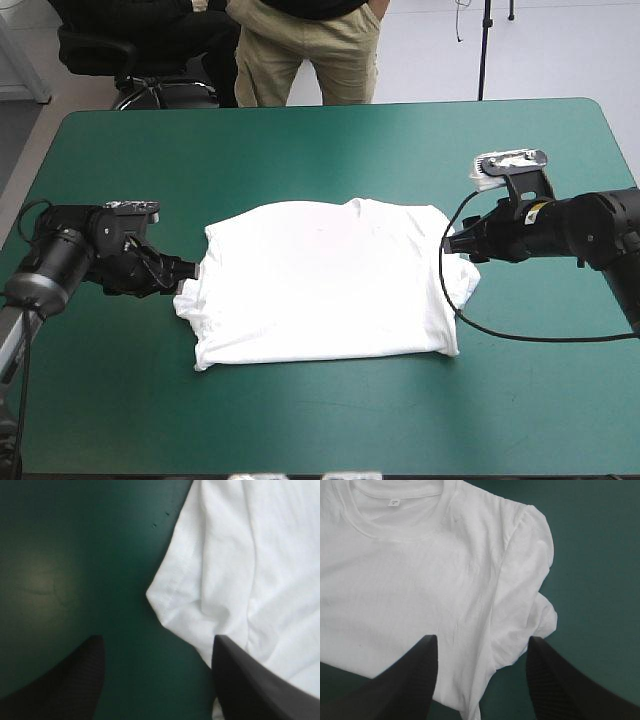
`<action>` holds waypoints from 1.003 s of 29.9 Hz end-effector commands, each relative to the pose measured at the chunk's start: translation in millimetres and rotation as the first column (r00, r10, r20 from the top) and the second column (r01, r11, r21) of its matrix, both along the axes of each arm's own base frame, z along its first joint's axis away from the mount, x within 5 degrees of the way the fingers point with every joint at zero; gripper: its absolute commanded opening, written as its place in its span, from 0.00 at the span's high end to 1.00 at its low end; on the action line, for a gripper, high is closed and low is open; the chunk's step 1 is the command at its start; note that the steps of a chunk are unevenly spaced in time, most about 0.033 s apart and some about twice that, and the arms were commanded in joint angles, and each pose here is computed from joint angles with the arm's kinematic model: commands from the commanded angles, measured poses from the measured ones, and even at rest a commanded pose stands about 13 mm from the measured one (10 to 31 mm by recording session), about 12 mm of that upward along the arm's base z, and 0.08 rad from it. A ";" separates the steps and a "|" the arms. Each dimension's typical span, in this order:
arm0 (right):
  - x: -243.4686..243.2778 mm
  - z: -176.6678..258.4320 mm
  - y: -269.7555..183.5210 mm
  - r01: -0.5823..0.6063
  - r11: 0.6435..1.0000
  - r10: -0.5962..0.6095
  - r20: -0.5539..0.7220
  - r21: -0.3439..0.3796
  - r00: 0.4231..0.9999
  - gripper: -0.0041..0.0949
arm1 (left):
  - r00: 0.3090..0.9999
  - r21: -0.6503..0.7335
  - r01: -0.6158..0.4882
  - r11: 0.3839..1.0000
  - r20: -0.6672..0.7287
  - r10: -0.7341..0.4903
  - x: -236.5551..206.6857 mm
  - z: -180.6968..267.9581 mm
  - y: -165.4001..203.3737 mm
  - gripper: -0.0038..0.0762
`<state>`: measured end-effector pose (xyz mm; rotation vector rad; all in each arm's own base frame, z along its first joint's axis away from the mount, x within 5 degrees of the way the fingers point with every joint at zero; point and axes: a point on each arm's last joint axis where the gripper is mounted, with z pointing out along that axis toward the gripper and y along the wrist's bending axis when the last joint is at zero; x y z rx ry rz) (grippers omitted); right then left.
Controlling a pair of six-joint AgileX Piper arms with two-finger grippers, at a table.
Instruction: Fold the cloth
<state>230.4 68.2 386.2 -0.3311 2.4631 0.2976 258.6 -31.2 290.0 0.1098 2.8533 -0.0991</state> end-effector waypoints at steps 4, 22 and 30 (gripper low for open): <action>1.0 15.4 -1.3 0.010 1.000 -0.012 0.081 0.025 0.997 0.47 | 1.000 -0.008 -0.015 1.000 -0.028 0.015 24.0 -20.3 -3.2 0.43; 1.2 15.2 -2.0 0.011 1.000 -0.013 0.084 0.017 0.996 0.50 | 0.993 -0.028 -0.038 0.999 -0.110 0.035 36.4 -70.1 -6.7 0.95; 0.3 14.5 -2.1 0.009 1.000 -0.010 0.072 0.013 0.997 0.52 | 0.999 -0.044 -0.048 0.998 0.004 0.049 31.2 -44.7 -5.7 0.97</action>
